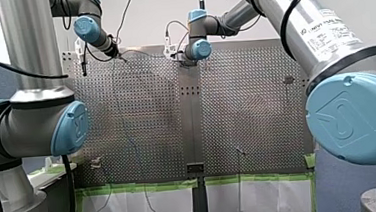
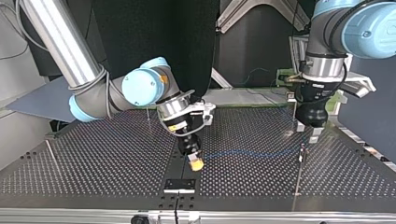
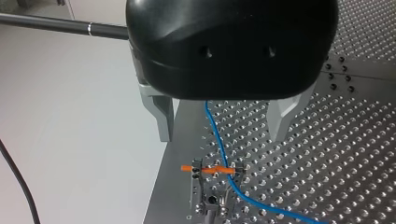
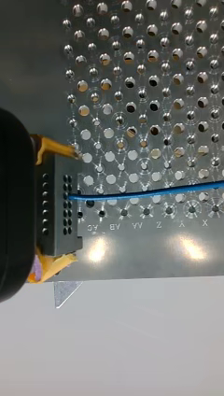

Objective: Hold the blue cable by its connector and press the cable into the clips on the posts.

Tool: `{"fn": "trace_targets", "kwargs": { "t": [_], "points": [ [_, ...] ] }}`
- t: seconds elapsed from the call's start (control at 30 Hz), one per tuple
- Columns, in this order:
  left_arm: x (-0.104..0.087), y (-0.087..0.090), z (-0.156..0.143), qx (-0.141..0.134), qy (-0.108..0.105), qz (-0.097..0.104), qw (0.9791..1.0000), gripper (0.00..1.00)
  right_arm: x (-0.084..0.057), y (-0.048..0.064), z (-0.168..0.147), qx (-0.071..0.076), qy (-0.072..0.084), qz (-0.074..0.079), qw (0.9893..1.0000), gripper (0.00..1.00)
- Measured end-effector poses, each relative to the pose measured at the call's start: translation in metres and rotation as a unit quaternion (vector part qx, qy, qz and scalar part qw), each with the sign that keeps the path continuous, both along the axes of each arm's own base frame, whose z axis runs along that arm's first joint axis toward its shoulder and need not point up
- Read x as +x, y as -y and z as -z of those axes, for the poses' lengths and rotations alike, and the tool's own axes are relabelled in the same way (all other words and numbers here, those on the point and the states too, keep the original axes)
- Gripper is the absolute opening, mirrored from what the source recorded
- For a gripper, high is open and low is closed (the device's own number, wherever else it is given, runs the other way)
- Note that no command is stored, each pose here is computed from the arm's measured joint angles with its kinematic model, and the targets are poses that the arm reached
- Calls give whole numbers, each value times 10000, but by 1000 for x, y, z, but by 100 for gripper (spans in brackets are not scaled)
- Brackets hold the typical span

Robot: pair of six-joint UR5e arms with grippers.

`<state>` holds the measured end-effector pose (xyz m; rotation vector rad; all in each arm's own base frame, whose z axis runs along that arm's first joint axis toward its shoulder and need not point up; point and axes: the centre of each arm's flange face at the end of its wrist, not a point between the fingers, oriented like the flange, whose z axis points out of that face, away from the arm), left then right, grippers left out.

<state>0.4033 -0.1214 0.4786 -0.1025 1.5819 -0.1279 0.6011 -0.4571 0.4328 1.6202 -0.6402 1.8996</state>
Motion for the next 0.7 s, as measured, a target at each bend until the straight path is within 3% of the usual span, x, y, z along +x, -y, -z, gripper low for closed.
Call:
{"fn": "trace_targets", "kwargs": {
  "t": [0.5,0.6,0.7],
  "points": [
    [-2,4,0,-10,-20,-40,10000,98,0,0,0,6,-5,5,10000,0],
    [-3,9,1,-4,-5,36,10000,98,-2,2,1,12,-16,19,10000,0],
    [-2,19,1,29,26,241,9997,98,-4,4,2,9,-29,38,10000,0]
  ]
}}
